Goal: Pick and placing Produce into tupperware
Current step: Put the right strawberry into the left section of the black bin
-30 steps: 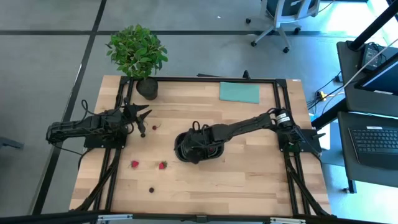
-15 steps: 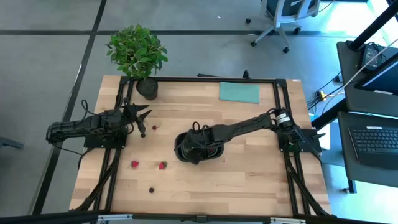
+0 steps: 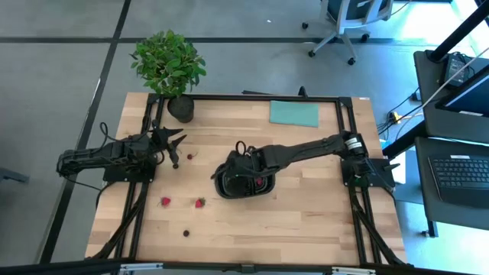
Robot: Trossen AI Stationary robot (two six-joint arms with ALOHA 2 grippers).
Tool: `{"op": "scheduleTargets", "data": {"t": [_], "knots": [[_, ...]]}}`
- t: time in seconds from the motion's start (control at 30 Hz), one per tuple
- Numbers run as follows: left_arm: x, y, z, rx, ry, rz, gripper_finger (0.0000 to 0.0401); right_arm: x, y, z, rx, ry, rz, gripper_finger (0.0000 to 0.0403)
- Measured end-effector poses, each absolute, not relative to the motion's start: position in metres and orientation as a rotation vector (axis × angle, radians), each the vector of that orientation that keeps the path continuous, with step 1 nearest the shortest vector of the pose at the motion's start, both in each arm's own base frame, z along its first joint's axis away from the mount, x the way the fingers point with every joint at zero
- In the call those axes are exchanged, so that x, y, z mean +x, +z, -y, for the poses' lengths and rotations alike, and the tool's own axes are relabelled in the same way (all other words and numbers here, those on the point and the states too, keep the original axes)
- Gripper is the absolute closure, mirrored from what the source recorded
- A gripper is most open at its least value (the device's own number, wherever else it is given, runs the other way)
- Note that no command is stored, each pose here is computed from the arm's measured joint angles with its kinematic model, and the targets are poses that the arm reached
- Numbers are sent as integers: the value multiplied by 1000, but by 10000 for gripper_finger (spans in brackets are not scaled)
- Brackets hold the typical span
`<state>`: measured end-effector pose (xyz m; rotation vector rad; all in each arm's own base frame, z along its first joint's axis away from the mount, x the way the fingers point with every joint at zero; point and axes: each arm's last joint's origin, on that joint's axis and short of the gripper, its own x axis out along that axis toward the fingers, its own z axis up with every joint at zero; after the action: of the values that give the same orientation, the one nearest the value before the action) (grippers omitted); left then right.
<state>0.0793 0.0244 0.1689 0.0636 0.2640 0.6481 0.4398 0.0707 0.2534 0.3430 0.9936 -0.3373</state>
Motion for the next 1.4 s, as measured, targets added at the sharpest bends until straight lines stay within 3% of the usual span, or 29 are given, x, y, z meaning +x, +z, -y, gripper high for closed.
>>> {"op": "scheduleTargets", "data": {"t": [0.23,0.53,0.77,1.13,1.4], "knots": [[79,169,-24,62,643,-264,281,412,291,-106,155,-346,-959,203],[80,169,-24,59,636,-263,281,327,302,-119,95,-396,-961,203],[80,169,-24,59,634,-263,281,258,273,-83,104,-381,-763,203],[80,169,-24,61,625,-264,281,198,210,-25,153,-225,-276,203],[80,169,-23,53,600,-263,281,179,194,-21,170,-220,-199,203]]}}
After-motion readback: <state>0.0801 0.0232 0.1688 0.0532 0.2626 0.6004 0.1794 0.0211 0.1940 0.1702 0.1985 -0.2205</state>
